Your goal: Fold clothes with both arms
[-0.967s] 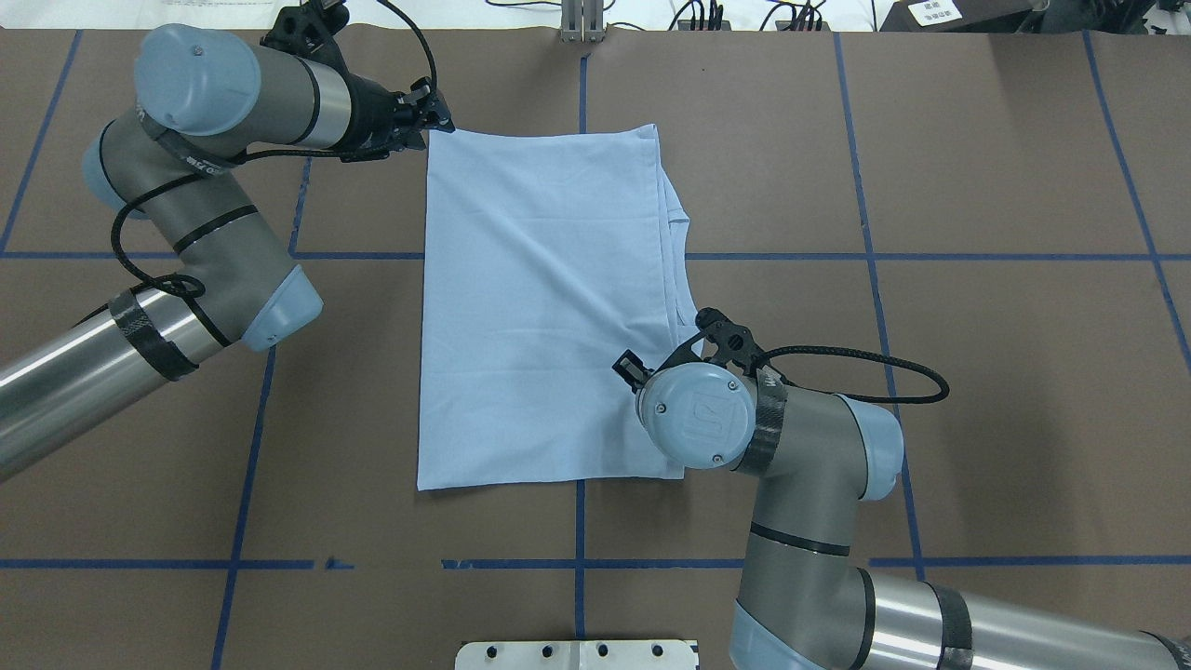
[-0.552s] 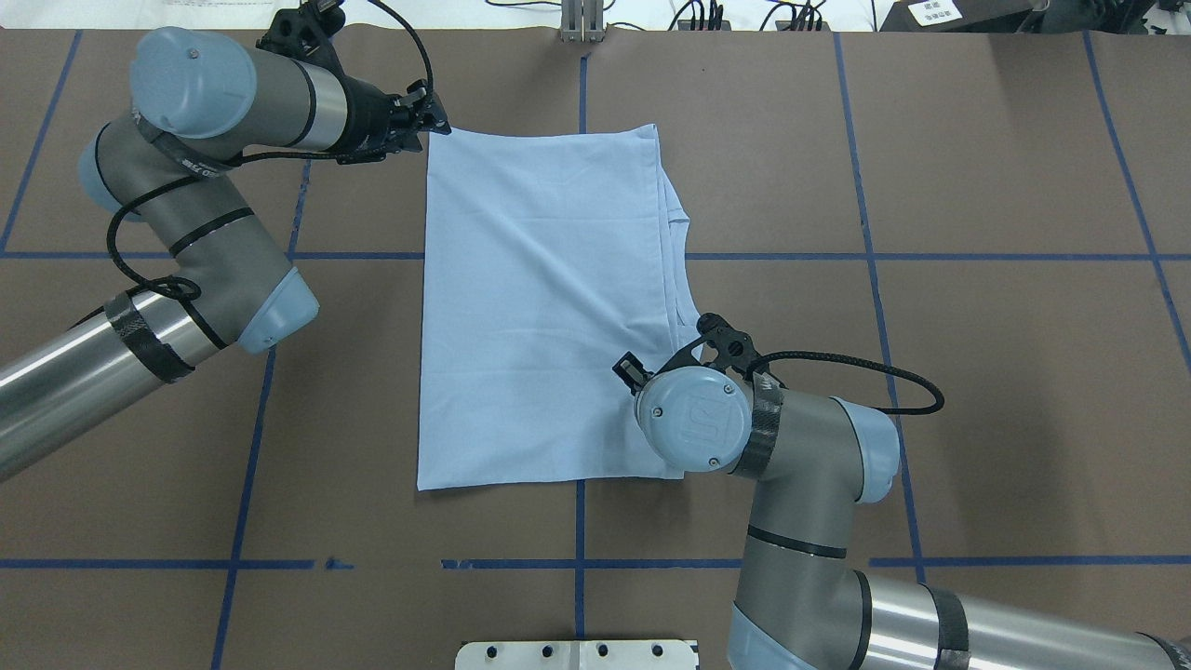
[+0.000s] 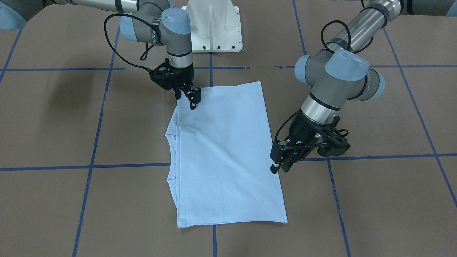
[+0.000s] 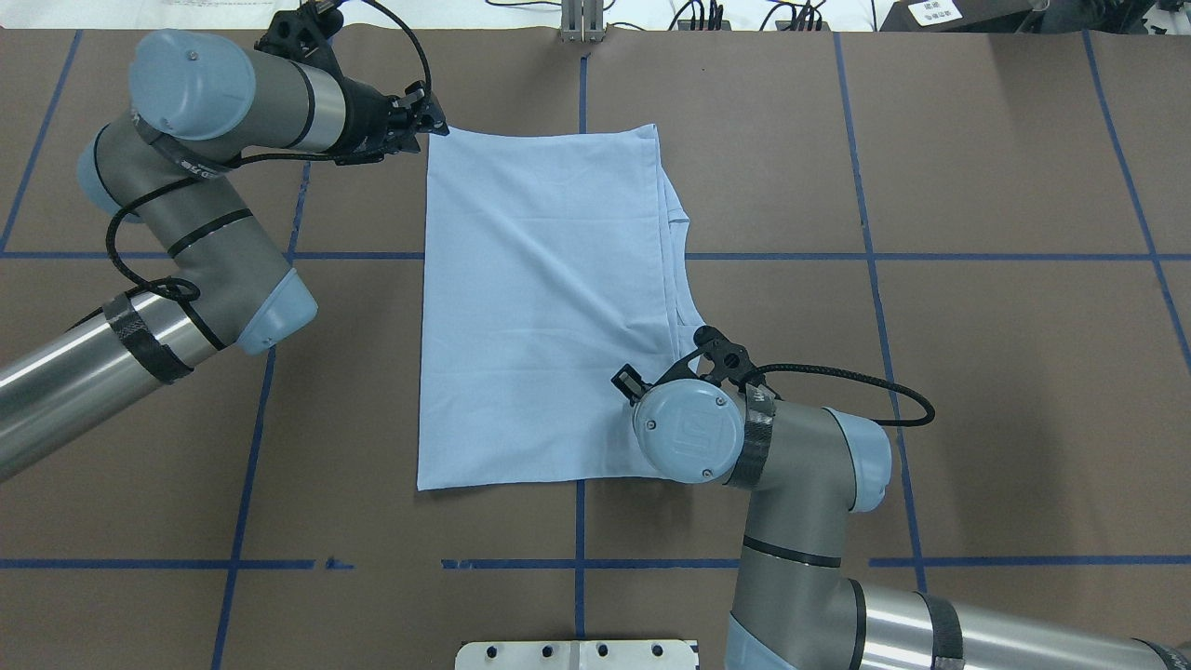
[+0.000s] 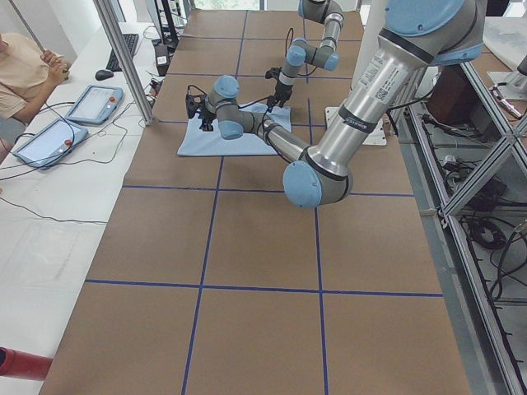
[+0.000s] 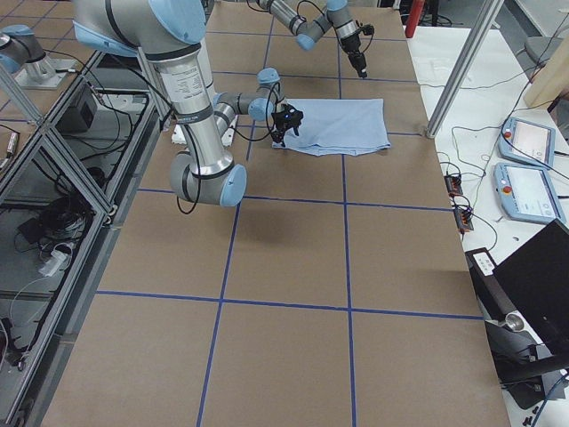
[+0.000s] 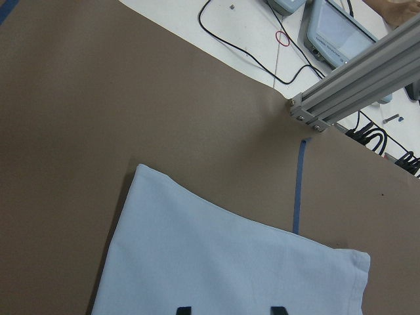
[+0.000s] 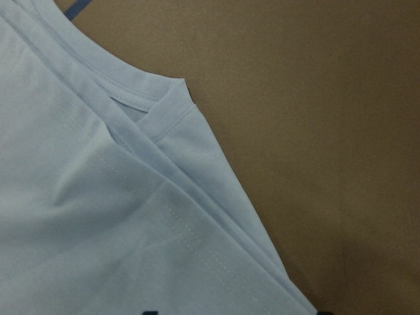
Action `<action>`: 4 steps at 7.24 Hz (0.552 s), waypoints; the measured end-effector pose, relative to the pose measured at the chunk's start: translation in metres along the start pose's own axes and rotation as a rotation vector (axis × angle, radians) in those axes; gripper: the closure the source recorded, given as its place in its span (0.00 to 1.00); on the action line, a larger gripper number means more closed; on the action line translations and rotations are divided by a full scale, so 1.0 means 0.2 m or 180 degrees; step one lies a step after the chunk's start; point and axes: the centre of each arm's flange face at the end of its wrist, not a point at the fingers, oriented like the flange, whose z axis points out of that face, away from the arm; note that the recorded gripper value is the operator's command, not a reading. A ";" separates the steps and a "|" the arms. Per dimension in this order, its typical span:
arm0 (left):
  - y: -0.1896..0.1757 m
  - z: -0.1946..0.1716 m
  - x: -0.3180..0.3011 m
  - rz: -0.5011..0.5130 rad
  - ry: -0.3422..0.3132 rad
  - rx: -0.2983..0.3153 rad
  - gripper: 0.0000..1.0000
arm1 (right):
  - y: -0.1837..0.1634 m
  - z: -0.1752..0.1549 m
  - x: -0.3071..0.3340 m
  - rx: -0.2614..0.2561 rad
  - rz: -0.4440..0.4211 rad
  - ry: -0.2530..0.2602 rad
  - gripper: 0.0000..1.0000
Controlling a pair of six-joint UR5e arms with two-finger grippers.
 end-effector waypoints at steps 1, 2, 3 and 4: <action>0.00 0.00 0.00 0.0001 0.0002 0.0000 0.50 | 0.00 0.00 0.00 0.0002 -0.0001 0.0006 0.45; 0.00 0.00 0.00 0.0001 0.0002 0.0000 0.50 | 0.00 0.01 0.01 0.0001 -0.0004 0.0010 0.88; 0.00 0.00 0.00 0.0001 0.0003 0.0002 0.50 | 0.01 0.01 0.01 -0.0001 -0.0013 0.0013 1.00; 0.00 0.00 0.00 0.0000 0.0004 0.0002 0.50 | 0.01 0.01 0.02 -0.0005 -0.0029 0.0017 1.00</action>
